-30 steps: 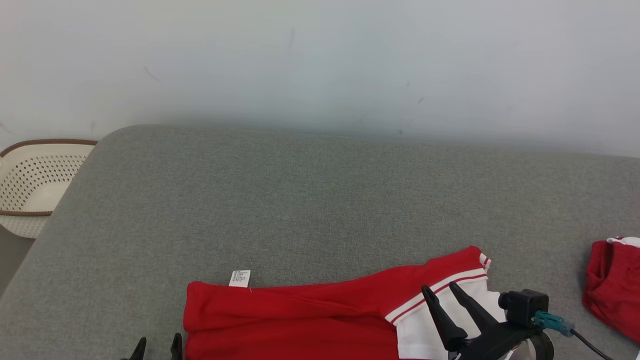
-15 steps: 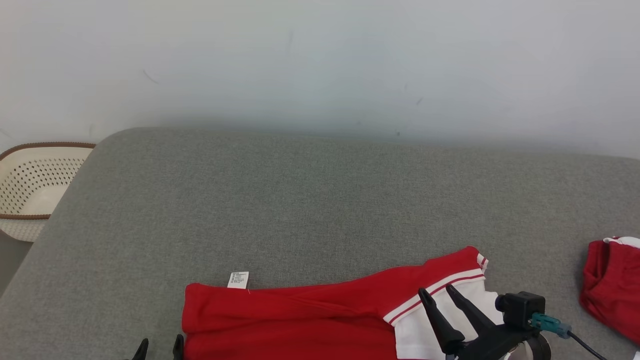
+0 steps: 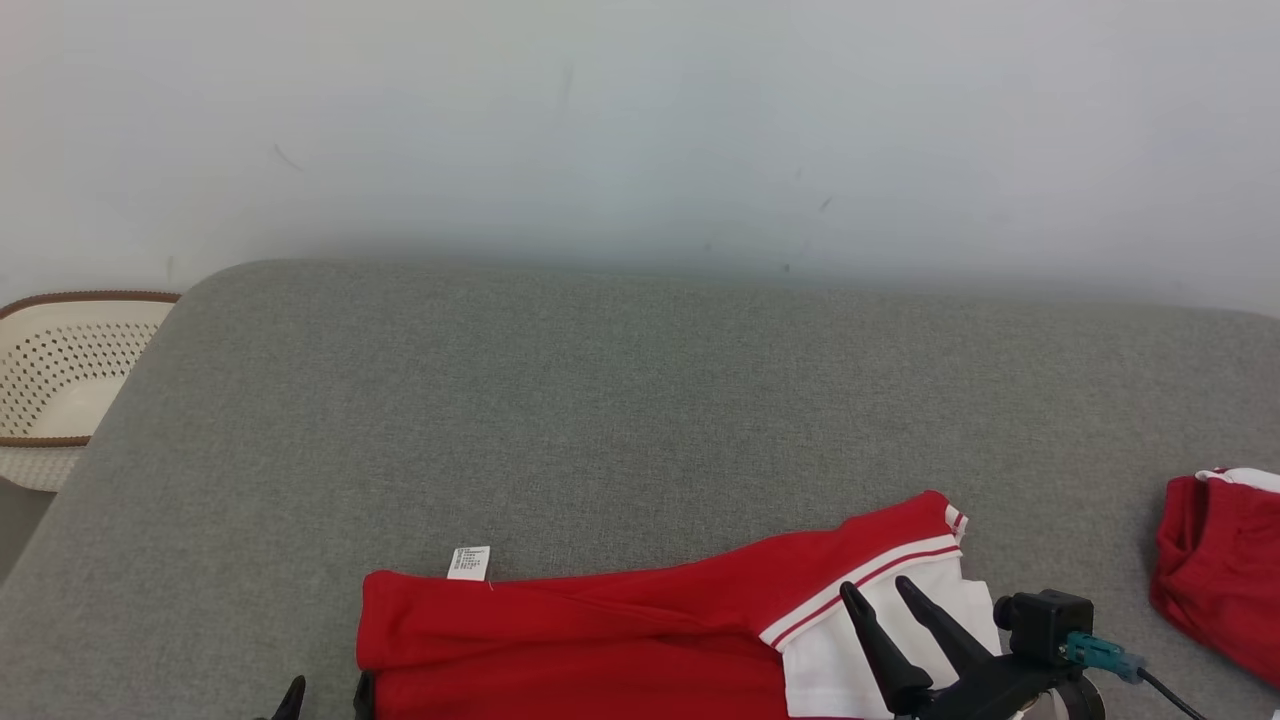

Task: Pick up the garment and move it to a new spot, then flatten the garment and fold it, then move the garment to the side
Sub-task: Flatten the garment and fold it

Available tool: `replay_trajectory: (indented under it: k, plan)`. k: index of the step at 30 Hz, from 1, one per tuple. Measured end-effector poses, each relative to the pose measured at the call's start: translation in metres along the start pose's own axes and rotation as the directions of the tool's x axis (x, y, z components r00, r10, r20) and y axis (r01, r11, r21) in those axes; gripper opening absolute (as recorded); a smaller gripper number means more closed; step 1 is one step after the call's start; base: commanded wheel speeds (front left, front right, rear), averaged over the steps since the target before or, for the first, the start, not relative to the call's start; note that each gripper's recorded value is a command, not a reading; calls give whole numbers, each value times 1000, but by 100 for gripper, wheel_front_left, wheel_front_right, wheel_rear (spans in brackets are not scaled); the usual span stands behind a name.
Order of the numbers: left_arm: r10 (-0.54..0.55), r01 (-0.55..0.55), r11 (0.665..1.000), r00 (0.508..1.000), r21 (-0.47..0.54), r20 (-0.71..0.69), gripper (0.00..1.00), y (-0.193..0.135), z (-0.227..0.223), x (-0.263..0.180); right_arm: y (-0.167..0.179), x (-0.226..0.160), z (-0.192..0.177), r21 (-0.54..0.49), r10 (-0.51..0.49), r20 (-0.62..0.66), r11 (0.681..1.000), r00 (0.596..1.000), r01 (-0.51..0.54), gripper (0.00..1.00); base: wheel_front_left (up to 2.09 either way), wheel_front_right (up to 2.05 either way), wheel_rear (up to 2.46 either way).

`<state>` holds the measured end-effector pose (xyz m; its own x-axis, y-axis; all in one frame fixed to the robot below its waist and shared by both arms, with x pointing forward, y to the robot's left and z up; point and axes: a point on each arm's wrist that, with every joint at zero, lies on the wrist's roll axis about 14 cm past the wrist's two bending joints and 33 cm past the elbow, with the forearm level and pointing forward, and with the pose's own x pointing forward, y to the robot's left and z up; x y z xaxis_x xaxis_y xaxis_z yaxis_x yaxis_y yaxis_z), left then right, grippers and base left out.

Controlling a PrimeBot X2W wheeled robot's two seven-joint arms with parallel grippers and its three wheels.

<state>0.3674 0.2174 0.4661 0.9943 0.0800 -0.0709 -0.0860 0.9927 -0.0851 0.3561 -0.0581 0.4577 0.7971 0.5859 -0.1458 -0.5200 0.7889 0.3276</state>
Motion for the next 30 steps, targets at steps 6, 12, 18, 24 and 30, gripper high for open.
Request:
replay_trajectory:
  k: [6,12,18,24,30]
  plan:
    - [-7,7,1000,1000,-3,1,100,-3,0,1,-3,-1,2,3,-12,8,1000,1000,12,100,0,0,0]
    - [-11,11,1000,1000,-8,0,100,-4,0,2,-13,-3,5,2,-45,19,999,999,45,100,0,0,0]
    - [-14,13,1000,1000,-12,-3,100,-6,-1,2,-33,-9,-2,4,-113,4,994,994,113,100,0,0,0]
    - [-11,11,1000,1000,-12,-10,100,-5,-3,3,-47,-12,-5,2,-157,-4,988,988,157,100,0,0,0]
    - [-10,10,1000,1000,-11,-14,100,-5,-5,3,-71,-20,-5,7,-232,-5,973,973,232,100,0,0,0]
